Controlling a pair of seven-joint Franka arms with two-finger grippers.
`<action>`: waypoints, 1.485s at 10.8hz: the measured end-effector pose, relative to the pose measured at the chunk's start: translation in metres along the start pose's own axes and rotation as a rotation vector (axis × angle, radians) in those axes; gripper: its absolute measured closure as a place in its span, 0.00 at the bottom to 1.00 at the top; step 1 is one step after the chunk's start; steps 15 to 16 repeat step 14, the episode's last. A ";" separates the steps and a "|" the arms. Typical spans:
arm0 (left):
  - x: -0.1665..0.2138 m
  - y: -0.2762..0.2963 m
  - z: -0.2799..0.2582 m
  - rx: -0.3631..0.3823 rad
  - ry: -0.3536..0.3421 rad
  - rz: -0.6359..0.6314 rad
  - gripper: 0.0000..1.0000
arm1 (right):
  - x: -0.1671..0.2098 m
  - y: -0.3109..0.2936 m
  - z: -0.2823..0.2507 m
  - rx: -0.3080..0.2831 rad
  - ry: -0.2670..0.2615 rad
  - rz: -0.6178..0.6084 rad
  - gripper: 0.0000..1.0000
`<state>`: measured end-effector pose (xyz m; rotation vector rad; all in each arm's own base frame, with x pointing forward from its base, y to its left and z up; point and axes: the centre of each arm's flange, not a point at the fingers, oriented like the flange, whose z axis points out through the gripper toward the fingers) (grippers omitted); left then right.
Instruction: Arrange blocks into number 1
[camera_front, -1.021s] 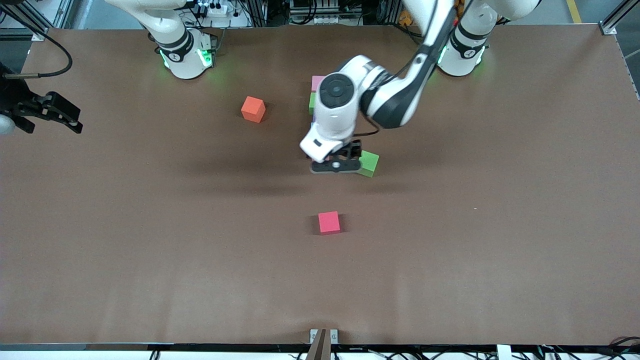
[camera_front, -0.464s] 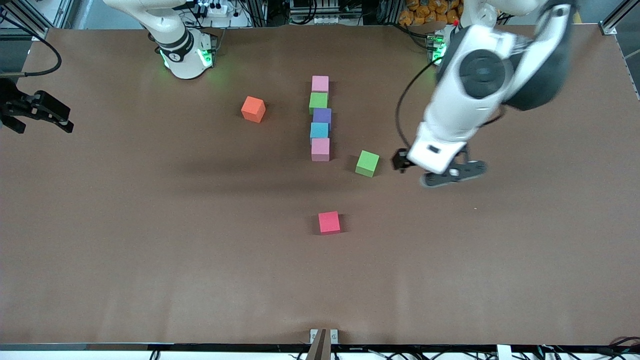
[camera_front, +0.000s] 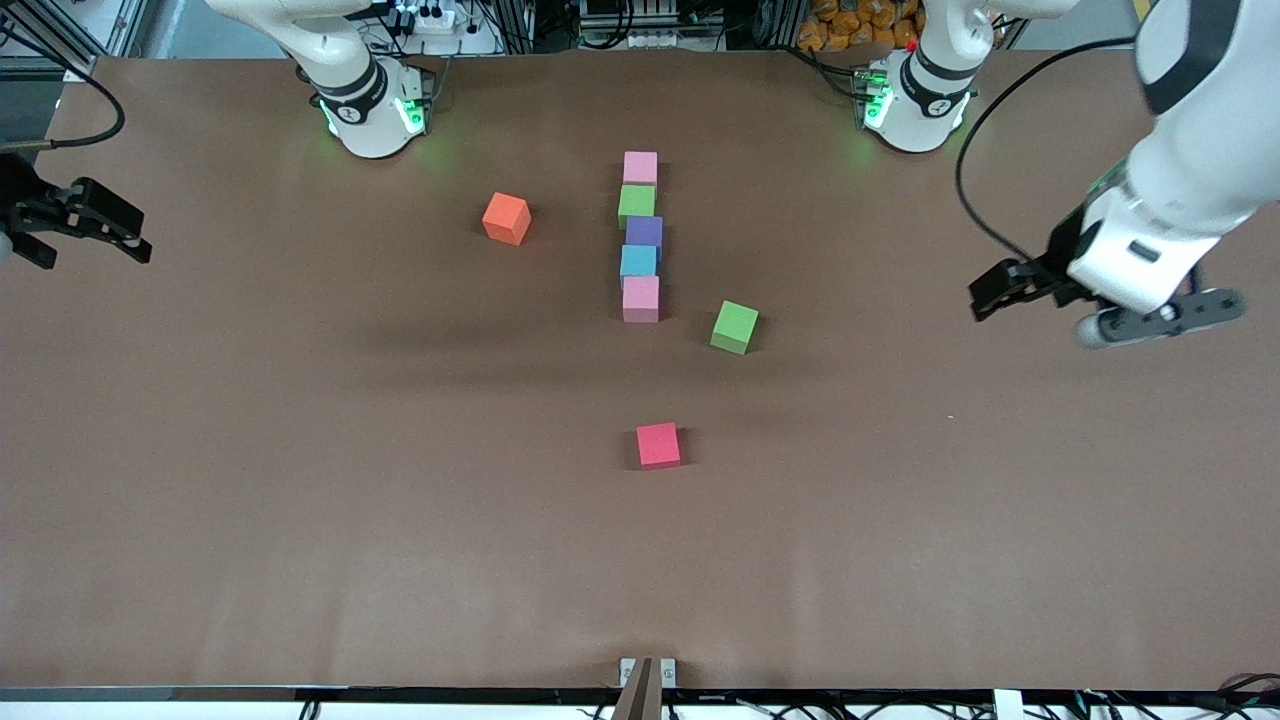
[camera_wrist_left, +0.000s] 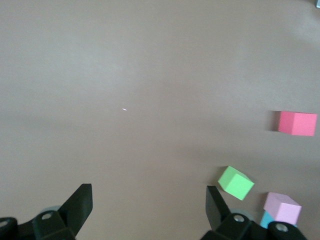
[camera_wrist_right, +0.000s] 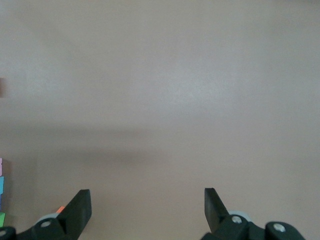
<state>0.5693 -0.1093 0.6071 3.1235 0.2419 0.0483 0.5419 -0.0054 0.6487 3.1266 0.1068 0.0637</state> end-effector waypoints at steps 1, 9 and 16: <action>-0.005 -0.011 -0.013 0.007 0.011 0.026 0.00 | -0.001 -0.001 0.001 0.001 -0.007 -0.001 0.00; -0.026 -0.059 -0.049 0.019 -0.006 0.106 0.00 | -0.004 0.007 0.011 0.005 -0.072 0.014 0.00; -0.027 -0.053 -0.049 0.018 -0.006 0.117 0.00 | -0.002 0.007 0.017 0.005 -0.082 0.014 0.00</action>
